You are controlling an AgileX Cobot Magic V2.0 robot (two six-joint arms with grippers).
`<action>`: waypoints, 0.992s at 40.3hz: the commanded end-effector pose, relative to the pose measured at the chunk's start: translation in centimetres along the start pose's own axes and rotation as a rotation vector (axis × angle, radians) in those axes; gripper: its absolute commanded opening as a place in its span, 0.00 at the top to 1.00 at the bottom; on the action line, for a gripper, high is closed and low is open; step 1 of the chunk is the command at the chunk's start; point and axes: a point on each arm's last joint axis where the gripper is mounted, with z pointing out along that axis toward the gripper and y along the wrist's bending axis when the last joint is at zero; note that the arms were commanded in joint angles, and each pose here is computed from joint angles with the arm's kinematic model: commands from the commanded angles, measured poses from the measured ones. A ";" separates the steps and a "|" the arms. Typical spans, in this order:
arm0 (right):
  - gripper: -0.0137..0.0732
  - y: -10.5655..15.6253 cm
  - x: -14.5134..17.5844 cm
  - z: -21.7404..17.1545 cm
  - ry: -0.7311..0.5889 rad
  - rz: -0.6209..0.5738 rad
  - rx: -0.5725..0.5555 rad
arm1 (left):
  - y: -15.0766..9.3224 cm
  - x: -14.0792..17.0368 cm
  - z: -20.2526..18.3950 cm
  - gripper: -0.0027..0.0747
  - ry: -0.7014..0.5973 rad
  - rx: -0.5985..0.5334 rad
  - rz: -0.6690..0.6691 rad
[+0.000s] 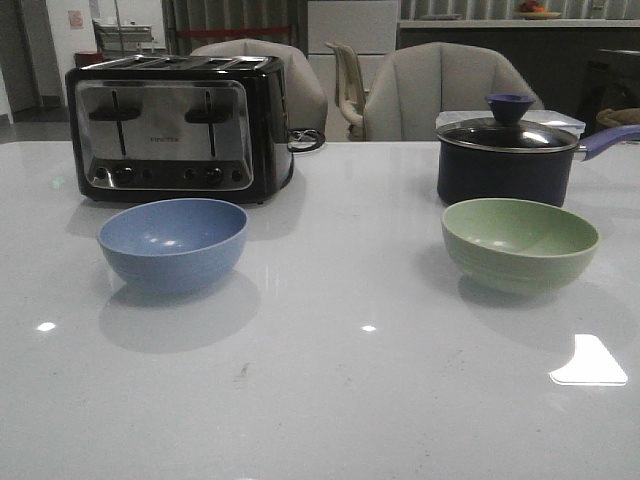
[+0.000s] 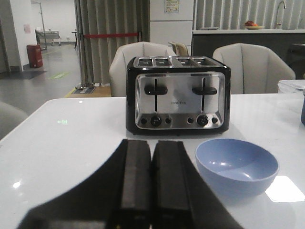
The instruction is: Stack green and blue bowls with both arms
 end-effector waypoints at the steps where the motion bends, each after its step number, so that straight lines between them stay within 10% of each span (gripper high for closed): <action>1: 0.80 0.1 -2.3 -0.4 -0.147 -0.017 -0.002 | 0.0 -1.6 -0.3 0.84 -0.146 0.003 -0.010; 9: 0.80 0.2 -12.8 -2.2 -0.158 -0.016 0.006 | -0.1 -12.0 -2.9 0.84 -0.300 0.005 -0.010; 15: 0.80 0.2 -17.3 -0.2 0.092 -0.014 0.016 | -0.2 -17.0 -2.2 0.84 -0.104 0.002 -0.010; 29: 0.80 0.1 -11.6 9.2 0.690 -0.015 0.028 | -0.1 -13.3 6.3 0.84 0.469 -0.006 -0.010; 40: 0.17 0.1 -8.8 15.7 0.825 0.009 0.023 | -0.1 -11.6 8.9 0.84 0.592 -0.008 -0.009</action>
